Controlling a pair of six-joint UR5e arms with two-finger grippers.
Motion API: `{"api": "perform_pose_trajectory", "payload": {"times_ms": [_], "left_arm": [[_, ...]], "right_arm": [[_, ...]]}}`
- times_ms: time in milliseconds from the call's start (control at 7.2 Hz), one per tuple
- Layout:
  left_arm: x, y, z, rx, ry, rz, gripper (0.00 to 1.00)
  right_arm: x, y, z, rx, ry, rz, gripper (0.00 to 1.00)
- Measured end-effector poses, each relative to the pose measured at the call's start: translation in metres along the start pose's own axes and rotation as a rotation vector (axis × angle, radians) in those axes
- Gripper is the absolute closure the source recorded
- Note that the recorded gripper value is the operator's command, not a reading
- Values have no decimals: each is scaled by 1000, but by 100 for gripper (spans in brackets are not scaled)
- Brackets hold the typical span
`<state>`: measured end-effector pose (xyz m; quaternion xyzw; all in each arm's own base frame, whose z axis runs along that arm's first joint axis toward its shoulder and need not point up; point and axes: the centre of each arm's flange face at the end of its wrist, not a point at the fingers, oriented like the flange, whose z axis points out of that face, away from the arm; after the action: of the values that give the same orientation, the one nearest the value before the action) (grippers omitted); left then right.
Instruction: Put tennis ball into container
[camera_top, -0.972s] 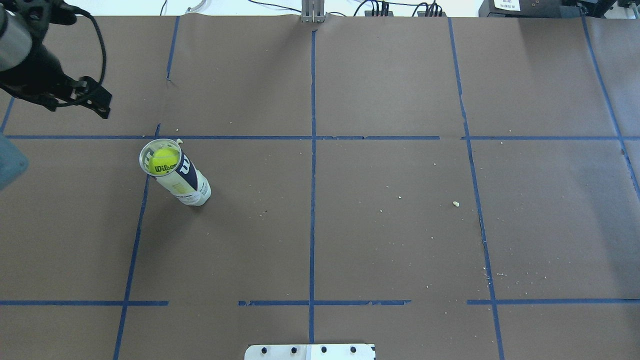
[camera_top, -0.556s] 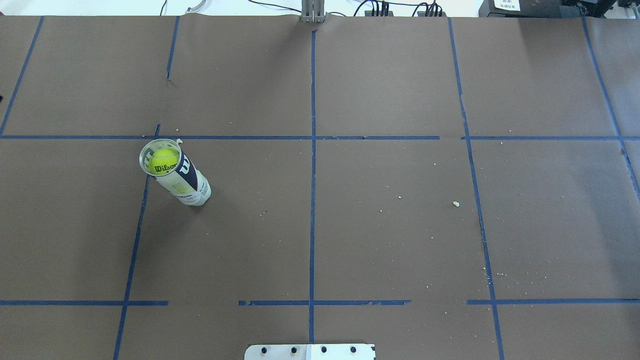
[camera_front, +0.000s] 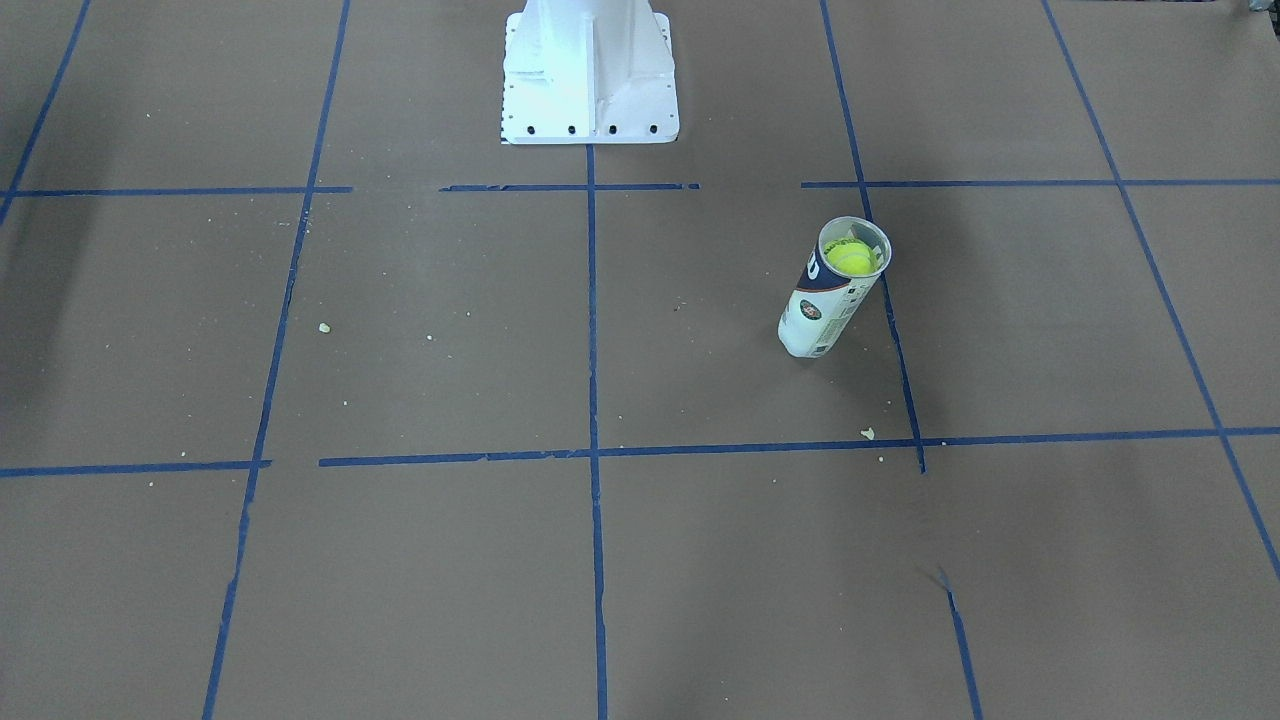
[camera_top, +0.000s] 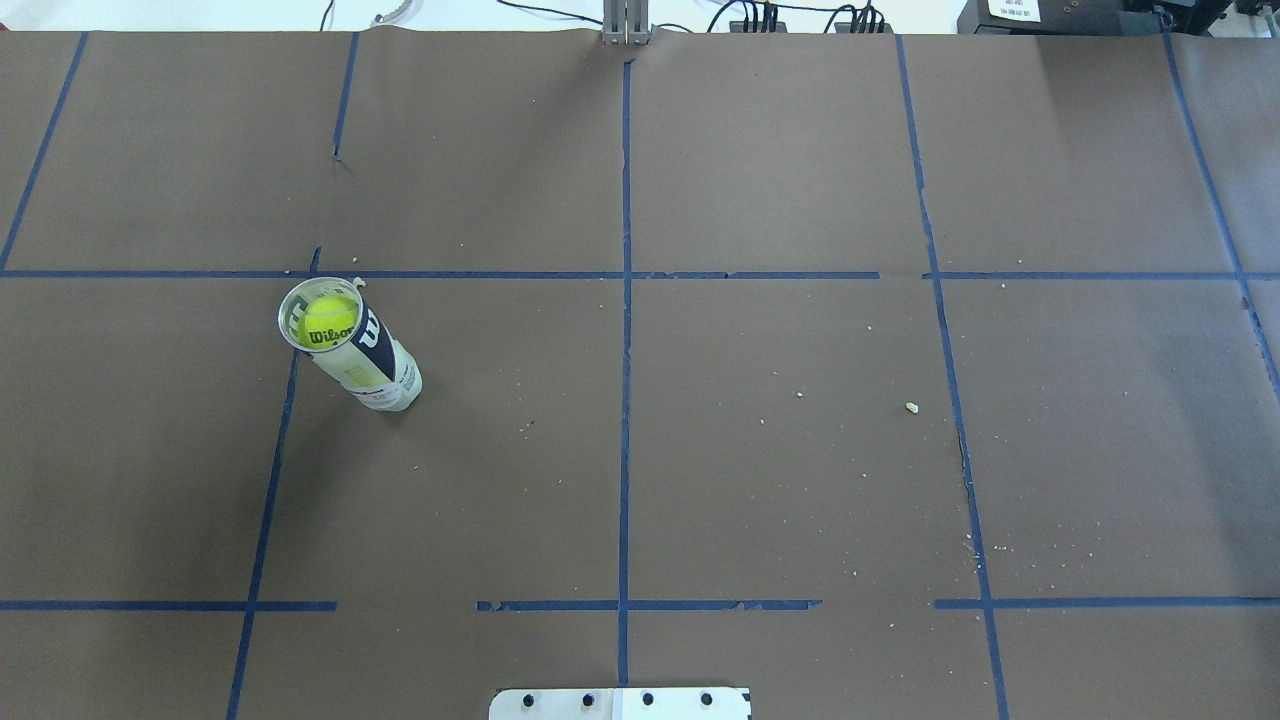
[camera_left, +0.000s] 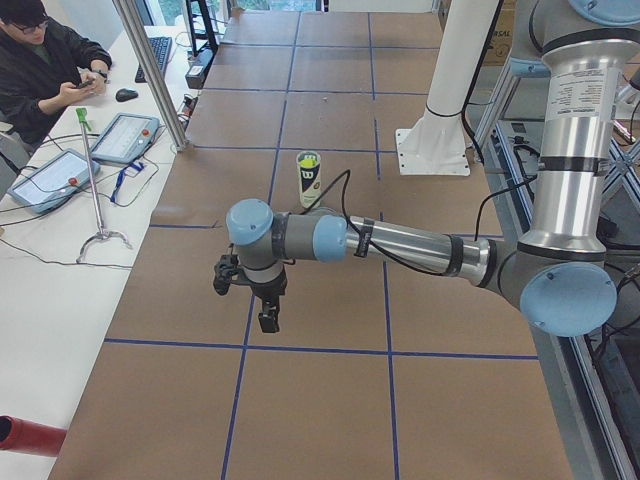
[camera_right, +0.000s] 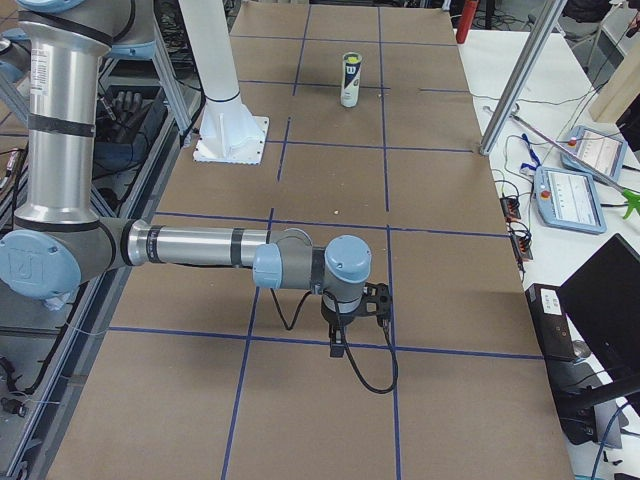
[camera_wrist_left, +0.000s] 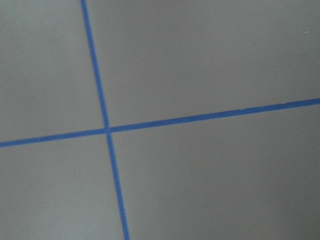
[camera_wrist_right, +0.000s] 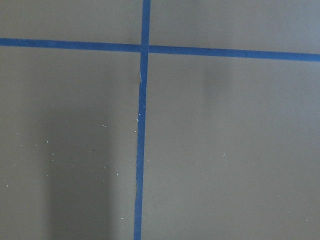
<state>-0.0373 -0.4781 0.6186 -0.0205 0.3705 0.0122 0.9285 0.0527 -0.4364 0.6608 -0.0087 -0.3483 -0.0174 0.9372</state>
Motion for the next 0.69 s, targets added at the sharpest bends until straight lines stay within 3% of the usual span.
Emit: {"api": "perform_pose_trajectory", "payload": {"times_ms": [278,694], "left_arm": [[-23,35,19,-15,67,-35,0],[-27,40,16,0,67,82,0]], "right_arm": [[0,0,0,0,0,0,0],[0,0,0,0,0,0,0]]}}
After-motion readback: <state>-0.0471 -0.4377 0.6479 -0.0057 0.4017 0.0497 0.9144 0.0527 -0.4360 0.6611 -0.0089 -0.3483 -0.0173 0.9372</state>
